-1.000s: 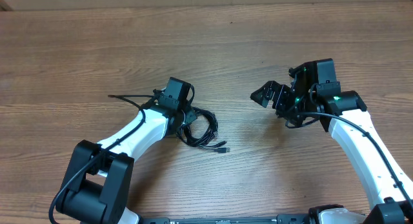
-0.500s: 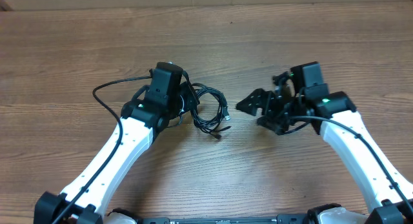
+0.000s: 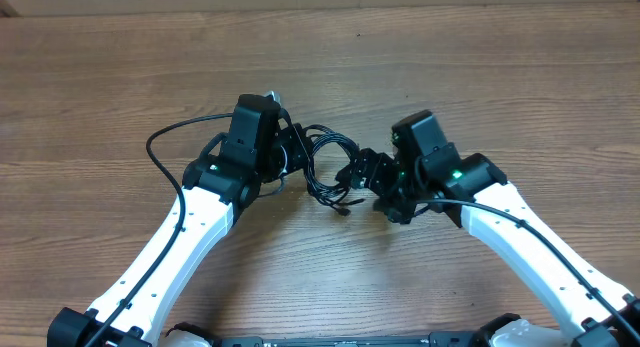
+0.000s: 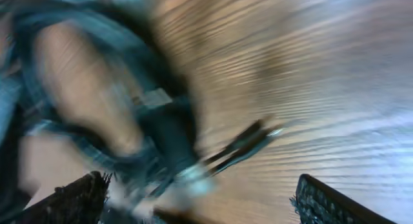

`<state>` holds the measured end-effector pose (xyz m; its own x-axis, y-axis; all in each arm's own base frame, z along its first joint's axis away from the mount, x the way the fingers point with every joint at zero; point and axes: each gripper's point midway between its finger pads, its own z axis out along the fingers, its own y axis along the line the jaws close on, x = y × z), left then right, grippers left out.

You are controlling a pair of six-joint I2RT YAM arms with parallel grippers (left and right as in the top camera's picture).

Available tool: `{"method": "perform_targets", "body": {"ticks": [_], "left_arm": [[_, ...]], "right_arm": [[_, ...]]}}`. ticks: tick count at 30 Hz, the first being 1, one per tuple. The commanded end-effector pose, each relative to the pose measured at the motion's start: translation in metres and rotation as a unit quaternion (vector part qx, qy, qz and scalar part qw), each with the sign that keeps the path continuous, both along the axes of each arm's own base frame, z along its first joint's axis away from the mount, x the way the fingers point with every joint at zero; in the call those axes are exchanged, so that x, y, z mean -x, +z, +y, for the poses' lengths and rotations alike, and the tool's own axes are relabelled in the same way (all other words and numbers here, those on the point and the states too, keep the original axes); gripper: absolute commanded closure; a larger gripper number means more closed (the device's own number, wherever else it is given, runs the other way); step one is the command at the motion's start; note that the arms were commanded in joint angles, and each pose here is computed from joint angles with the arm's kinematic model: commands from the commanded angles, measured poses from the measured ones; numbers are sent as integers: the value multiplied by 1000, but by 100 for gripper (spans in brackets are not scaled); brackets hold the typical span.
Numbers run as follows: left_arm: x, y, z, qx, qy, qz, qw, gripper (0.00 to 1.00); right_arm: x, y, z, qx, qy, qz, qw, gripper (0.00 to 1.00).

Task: Untangle cables

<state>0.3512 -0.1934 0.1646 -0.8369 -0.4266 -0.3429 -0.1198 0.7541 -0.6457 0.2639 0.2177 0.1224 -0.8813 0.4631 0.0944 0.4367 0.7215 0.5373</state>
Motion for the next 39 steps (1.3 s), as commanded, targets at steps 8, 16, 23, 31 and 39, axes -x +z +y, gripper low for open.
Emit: {"method": "perform_targets", "body": {"ticks": [8, 16, 23, 31, 39], "left_arm": [[8, 77, -17, 94, -40, -79, 992, 96], [-17, 114, 73, 49, 92, -158, 982, 96], [-19, 107, 95, 18, 138, -152, 979, 96], [-5, 48, 76, -13, 106, -46, 993, 73], [-10, -26, 4, -10, 16, 37, 999, 14]], "right_arm": [[-26, -57, -30, 115, -144, 46, 982, 10], [-9, -68, -78, 227, -157, 62, 959, 10], [-4, -69, -91, 255, -160, 65, 951, 11], [-17, -67, -84, 254, -91, 21, 963, 9], [-22, -48, -104, 256, -98, 25, 961, 7]]}}
